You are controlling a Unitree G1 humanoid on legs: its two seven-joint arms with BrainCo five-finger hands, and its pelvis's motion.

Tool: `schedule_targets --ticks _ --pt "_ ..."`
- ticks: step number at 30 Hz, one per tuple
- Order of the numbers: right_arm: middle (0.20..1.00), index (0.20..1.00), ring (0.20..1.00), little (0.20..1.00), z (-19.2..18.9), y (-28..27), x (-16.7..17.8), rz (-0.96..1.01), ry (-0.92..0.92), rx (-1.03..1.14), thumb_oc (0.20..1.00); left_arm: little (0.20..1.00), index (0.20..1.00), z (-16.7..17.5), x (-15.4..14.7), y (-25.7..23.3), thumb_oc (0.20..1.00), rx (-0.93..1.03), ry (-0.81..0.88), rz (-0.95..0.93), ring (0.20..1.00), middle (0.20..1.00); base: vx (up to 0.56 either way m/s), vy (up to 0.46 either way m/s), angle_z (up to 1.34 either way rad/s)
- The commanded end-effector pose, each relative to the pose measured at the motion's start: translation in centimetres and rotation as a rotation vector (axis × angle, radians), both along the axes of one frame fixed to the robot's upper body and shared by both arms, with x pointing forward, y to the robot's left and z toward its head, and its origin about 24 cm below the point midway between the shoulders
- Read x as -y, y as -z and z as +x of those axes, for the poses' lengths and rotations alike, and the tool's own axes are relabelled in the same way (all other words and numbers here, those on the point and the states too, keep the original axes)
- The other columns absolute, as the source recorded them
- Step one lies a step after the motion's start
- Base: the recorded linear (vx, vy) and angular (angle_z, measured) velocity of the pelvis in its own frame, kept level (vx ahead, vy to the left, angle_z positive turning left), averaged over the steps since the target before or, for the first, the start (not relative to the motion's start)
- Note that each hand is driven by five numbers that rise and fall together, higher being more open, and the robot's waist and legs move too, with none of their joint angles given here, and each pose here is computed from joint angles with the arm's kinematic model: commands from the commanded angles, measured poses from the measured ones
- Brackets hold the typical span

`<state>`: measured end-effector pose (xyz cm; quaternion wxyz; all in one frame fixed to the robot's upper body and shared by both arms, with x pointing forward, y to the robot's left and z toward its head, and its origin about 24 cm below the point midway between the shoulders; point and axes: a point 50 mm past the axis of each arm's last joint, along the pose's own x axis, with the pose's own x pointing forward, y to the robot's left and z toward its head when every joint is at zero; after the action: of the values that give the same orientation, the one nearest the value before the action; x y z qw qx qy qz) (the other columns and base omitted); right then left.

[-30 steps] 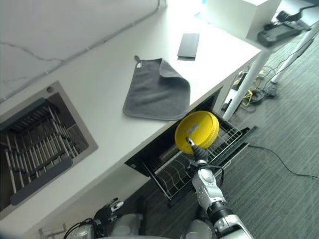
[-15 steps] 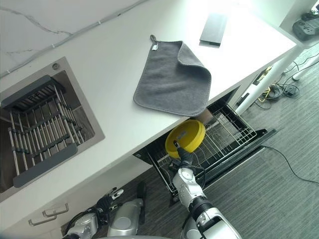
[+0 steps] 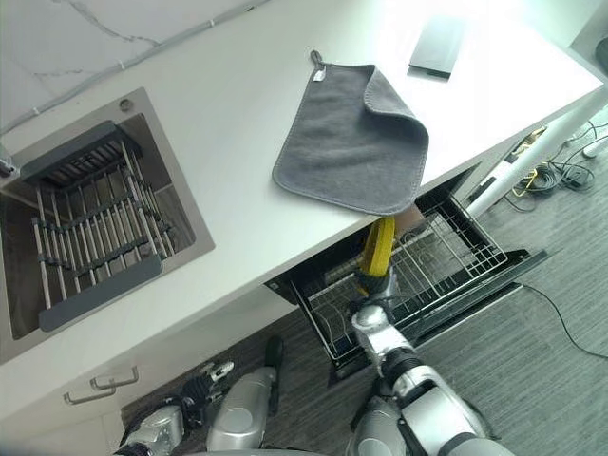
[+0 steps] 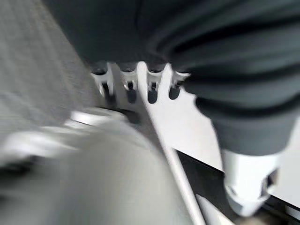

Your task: Place the dishes in the dishwasher.

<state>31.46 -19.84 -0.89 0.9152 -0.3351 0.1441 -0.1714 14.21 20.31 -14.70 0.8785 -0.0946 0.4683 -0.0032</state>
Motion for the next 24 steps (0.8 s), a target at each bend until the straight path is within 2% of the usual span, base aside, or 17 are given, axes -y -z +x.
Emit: schedule_targets --ticks 1,6,9,12,13,21,24 --pt "0.2 0.2 0.2 0.2 4.3 -7.3 -3.6 -0.224 -0.33 0.252 0.2 1.0 1.0 -1.5 -1.1 0.2 1.0 -0.051 0.087 0.034 1.0 1.0 -0.02 -0.052 0.1" --pt "0.2 0.2 0.2 0.2 4.7 -8.3 -2.5 -0.426 -0.45 0.228 0.2 1.0 1.0 -0.8 -2.3 -0.2 1.0 -0.042 0.086 0.061 1.0 1.0 -0.03 -0.063 0.05" --pt "0.2 0.2 0.2 0.2 5.5 -10.0 -2.0 -0.685 -0.579 0.21 0.2 1.0 1.0 0.2 -3.4 -0.8 1.0 -0.022 0.089 0.095 1.0 1.0 -0.05 -0.106 0.01" --pt "0.2 0.2 0.2 0.2 6.0 -10.9 -2.0 -0.842 -0.655 0.183 0.2 1.0 1.0 0.6 -4.1 -1.2 1.0 -0.011 0.098 0.113 1.0 1.0 -0.03 -0.076 0.1" --pt "0.2 0.2 0.2 0.2 6.3 -11.4 -2.5 -0.979 -0.746 0.151 0.2 1.0 1.0 1.0 -4.6 -1.5 1.0 -0.001 0.104 0.128 1.0 1.0 -0.03 -0.08 0.16" --pt "0.2 0.2 0.2 0.2 6.5 -11.9 -4.1 -1.149 -0.893 0.136 0.2 1.0 1.0 2.2 -5.2 -2.2 1.0 0.02 0.123 0.152 1.0 1.0 -0.02 -0.041 0.06" --pt "0.2 0.2 0.2 0.2 6.7 -12.8 -4.9 -1.228 -0.889 0.227 0.2 1.0 1.0 2.5 -5.2 -2.4 1.0 0.029 0.135 0.156 1.0 1.0 -0.02 -0.021 0.12"
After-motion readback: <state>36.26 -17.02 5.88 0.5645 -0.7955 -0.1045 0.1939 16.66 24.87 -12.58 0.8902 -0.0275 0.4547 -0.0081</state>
